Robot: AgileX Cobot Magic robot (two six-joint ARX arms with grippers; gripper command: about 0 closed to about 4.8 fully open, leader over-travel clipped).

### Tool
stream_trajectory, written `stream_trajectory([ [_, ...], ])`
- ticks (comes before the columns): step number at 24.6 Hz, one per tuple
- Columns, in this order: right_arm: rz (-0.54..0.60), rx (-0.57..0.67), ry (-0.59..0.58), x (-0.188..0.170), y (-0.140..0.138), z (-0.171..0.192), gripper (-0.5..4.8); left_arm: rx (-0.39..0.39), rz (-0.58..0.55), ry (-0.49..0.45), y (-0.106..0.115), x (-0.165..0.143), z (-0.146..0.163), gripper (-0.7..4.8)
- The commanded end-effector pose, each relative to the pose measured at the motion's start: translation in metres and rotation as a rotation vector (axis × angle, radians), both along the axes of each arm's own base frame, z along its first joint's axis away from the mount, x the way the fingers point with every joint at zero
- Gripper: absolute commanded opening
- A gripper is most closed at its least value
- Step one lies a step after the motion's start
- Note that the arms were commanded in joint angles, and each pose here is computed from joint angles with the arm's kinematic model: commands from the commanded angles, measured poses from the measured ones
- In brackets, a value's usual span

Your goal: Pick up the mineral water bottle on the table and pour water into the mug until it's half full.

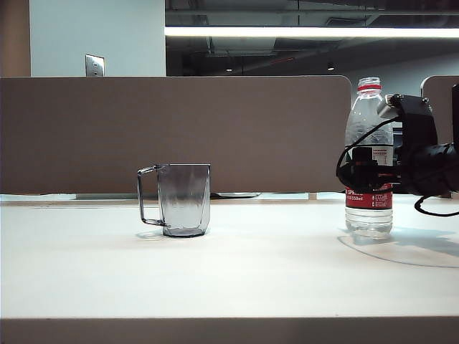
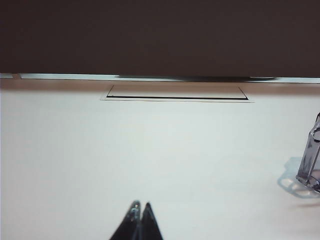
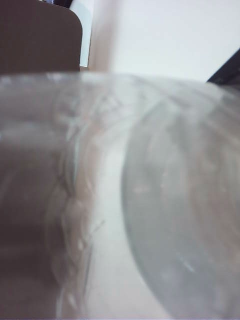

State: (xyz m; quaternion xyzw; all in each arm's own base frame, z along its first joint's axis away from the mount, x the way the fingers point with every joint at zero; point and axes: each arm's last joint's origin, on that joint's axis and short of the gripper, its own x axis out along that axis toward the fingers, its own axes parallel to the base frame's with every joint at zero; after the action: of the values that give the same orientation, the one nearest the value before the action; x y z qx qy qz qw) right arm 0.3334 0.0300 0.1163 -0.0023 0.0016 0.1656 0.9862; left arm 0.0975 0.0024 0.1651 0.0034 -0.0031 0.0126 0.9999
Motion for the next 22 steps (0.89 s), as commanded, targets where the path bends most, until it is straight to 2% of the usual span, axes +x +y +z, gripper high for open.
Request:
stream_trajectory([
  [1, 0.002, 0.007, -0.037, 0.0006, 0.0007, 0.0049, 4.79, 0.001, -0.003, -0.013, 0.0000, -0.0002, 0.0020, -0.05],
  [11, 0.005, 0.008, -0.037, 0.0006, 0.0008, 0.0049, 4.79, 0.001, -0.003, -0.013, 0.0000, -0.0002, 0.0020, -0.05],
  [14, 0.004, 0.008, -0.037, 0.0006, 0.0007, 0.0049, 4.12, 0.001, -0.003, -0.013, 0.0000, -0.0002, 0.0020, -0.05],
  [18, 0.004, 0.008, -0.037, 0.0006, 0.0007, 0.0049, 4.03, 0.001, -0.003, -0.013, 0.0000, -0.0002, 0.0020, -0.05],
  [20, 0.005, 0.008, -0.037, 0.0006, 0.0008, 0.0049, 3.65, 0.001, -0.003, -0.013, 0.0000, -0.0002, 0.0020, -0.05],
  [22, 0.005, 0.008, -0.037, 0.0006, 0.0008, 0.0049, 3.52, 0.001, -0.003, -0.013, -0.0001, -0.0002, 0.0020, -0.05],
])
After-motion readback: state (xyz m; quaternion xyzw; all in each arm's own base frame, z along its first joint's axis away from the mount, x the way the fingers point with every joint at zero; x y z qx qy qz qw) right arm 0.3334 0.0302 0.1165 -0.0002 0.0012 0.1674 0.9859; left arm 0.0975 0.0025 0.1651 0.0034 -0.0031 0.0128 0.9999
